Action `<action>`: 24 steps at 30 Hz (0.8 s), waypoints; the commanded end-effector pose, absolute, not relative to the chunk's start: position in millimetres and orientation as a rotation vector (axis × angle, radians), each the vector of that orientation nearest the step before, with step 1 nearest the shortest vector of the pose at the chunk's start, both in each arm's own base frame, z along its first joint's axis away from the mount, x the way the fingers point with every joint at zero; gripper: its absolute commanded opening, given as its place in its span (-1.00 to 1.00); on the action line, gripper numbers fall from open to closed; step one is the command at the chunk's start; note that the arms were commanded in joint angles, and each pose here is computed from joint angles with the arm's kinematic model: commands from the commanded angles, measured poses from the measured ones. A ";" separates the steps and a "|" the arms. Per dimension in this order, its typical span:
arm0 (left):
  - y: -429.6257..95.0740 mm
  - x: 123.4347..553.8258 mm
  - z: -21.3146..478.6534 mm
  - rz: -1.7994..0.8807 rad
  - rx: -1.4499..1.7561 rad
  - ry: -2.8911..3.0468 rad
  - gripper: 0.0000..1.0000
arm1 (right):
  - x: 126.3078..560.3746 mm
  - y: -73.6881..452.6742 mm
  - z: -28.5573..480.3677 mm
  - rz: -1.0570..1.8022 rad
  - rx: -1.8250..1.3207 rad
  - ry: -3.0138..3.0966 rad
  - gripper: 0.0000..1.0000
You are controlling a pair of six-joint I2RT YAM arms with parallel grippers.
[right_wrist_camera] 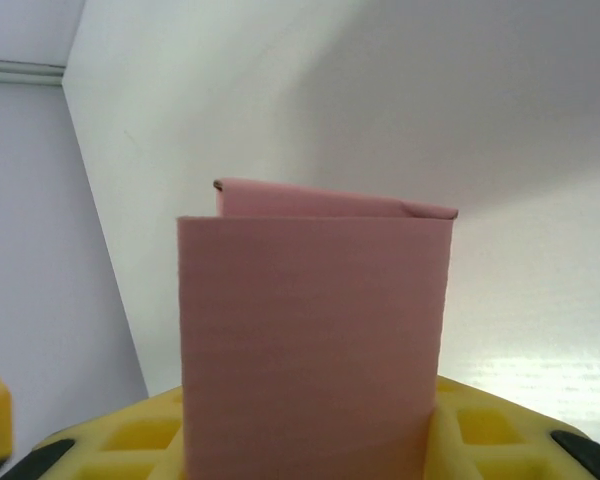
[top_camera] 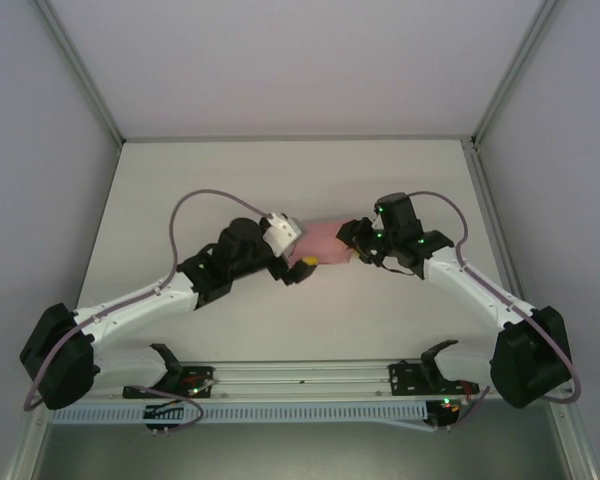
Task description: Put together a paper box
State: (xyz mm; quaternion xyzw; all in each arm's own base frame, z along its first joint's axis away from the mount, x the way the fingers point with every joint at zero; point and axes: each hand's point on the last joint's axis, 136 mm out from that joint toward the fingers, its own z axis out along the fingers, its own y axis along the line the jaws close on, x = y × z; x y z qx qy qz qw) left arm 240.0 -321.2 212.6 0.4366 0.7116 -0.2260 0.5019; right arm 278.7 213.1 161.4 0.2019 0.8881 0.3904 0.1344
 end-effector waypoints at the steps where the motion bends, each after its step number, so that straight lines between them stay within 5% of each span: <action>1: -315.1 238.9 195.7 -0.232 1.205 1.636 0.99 | 257.1 214.8 160.9 1.209 0.673 2.727 -0.22; 18: -318.4 231.5 153.4 0.075 1.355 1.614 1.00 | 250.9 224.8 169.5 1.499 0.945 2.874 -0.30; 24: -314.4 233.4 153.0 0.109 1.360 1.625 0.72 | 249.5 225.5 183.4 1.582 1.023 2.777 -0.29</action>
